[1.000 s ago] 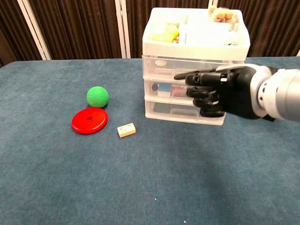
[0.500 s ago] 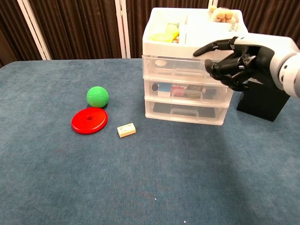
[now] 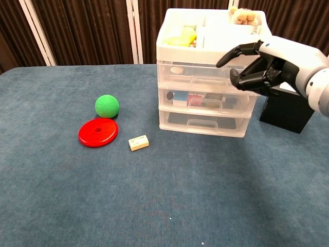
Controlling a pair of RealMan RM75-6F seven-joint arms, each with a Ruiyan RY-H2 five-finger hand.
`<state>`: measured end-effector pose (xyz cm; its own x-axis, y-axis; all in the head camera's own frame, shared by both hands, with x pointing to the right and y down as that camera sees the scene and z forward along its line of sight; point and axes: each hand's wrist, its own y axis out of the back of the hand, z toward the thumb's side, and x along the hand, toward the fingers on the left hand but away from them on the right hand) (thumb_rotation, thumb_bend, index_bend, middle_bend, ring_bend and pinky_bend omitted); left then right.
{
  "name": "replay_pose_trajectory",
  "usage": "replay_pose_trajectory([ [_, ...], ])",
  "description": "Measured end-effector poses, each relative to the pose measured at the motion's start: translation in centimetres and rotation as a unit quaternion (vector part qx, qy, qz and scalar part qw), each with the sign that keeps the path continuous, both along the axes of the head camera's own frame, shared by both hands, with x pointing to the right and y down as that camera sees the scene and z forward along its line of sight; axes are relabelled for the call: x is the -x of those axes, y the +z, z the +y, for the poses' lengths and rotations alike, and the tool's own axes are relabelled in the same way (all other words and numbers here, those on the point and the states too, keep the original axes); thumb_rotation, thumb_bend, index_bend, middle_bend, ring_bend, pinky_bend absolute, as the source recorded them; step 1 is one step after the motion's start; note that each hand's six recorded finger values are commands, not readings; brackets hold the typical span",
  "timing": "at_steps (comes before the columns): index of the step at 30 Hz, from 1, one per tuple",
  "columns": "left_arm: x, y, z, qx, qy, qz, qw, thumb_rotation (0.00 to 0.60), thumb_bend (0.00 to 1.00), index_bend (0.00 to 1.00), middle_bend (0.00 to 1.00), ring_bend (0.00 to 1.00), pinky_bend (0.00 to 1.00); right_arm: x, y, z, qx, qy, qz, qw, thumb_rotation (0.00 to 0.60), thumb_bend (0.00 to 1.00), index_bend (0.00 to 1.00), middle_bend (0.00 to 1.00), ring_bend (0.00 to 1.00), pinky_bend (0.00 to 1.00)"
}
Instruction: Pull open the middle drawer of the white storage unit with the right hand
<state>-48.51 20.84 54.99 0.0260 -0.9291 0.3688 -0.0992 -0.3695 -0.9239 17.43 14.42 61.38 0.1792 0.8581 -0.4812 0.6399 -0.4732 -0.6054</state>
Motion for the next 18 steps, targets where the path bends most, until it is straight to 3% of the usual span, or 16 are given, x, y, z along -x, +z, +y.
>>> replay_pose_trajectory([
  [7,0.0,0.0,0.0,0.001,-0.001,0.001,1.0000,0.600,0.02,0.00,0.00,0.00,0.06,-0.2,0.6,1.0,-0.063,-0.035,0.071,0.9949,0.600,0.64,0.12,0.89,0.84,0.93],
  [11,0.0,0.0,0.0,0.003,-0.001,0.002,1.0000,0.600,0.02,0.00,0.00,0.00,0.06,-0.3,0.9,1.5,-0.067,-0.037,0.080,0.9938,0.600,0.64,0.13,0.89,0.84,0.93],
  [14,0.1,0.1,0.0,0.004,-0.002,0.002,1.0000,0.600,0.02,0.00,0.00,0.00,0.05,-0.4,1.1,1.7,-0.070,-0.043,0.091,0.9925,0.600,0.64,0.18,0.89,0.84,0.93],
  [18,0.1,0.1,-0.1,0.006,-0.004,0.003,1.0000,0.600,0.02,0.00,0.00,0.00,0.06,-0.4,1.1,1.9,-0.072,-0.044,0.092,0.9922,0.600,0.64,0.35,0.91,0.85,0.93],
])
